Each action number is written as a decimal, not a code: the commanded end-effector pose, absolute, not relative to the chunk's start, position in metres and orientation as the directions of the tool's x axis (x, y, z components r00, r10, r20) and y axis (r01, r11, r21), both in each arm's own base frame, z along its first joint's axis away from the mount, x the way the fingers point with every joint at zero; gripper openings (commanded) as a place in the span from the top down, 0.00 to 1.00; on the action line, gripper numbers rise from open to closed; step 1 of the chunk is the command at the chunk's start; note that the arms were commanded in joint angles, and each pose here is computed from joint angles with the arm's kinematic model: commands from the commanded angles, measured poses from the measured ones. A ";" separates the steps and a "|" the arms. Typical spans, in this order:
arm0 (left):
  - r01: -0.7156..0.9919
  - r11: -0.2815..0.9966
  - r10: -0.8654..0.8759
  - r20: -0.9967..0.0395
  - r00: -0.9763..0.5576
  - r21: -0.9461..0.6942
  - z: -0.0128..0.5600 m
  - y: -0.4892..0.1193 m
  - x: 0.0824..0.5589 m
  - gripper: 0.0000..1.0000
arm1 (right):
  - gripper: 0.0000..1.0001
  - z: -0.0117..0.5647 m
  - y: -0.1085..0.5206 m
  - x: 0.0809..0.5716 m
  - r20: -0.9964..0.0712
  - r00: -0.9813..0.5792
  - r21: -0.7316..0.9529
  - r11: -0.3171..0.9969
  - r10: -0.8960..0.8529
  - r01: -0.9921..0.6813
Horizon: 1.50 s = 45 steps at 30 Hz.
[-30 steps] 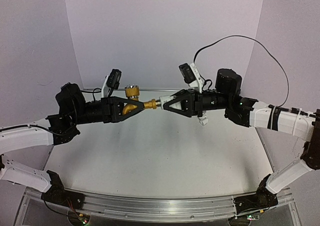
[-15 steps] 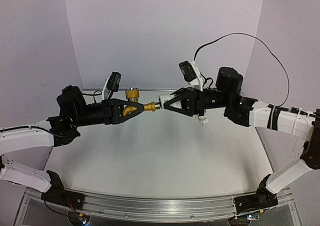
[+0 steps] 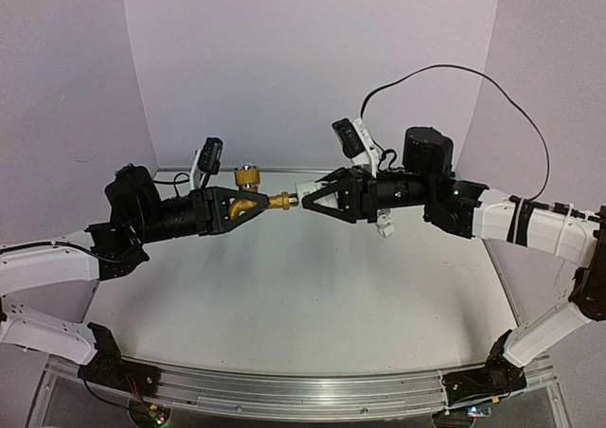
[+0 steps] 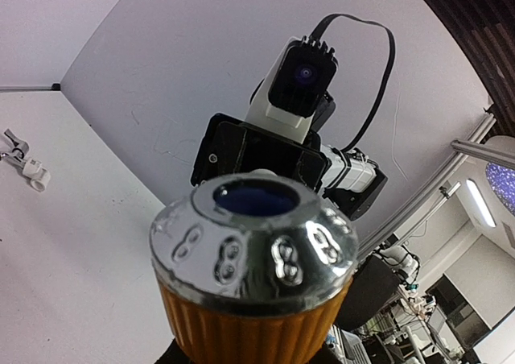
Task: Install the water faucets
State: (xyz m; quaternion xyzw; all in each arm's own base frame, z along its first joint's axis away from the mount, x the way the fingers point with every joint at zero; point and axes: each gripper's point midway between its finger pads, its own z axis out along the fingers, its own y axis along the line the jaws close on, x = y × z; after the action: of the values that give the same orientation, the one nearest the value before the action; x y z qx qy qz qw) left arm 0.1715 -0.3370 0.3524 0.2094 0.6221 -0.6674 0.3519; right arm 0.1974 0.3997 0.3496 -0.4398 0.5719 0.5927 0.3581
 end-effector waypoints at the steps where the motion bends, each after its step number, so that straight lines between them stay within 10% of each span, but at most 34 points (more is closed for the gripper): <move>1: 0.784 -0.004 -0.290 -0.750 -0.595 -0.620 0.383 -0.327 0.168 1.00 | 1.00 0.356 0.408 0.188 -0.945 -0.318 0.325 -0.102 -0.078 -0.940; 45: 0.974 0.064 -0.201 -0.959 -0.202 -0.218 0.364 -0.332 0.152 1.00 | 1.00 0.383 0.439 0.183 -0.730 -0.682 0.662 -0.288 -0.040 -0.692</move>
State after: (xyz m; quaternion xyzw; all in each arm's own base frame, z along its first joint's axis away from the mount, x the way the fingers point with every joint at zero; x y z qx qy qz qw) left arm 0.1719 -0.3189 0.3751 0.2972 0.5507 -0.5852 0.5157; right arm 0.2026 0.4266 0.3602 -0.3154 0.5882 0.7026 0.2467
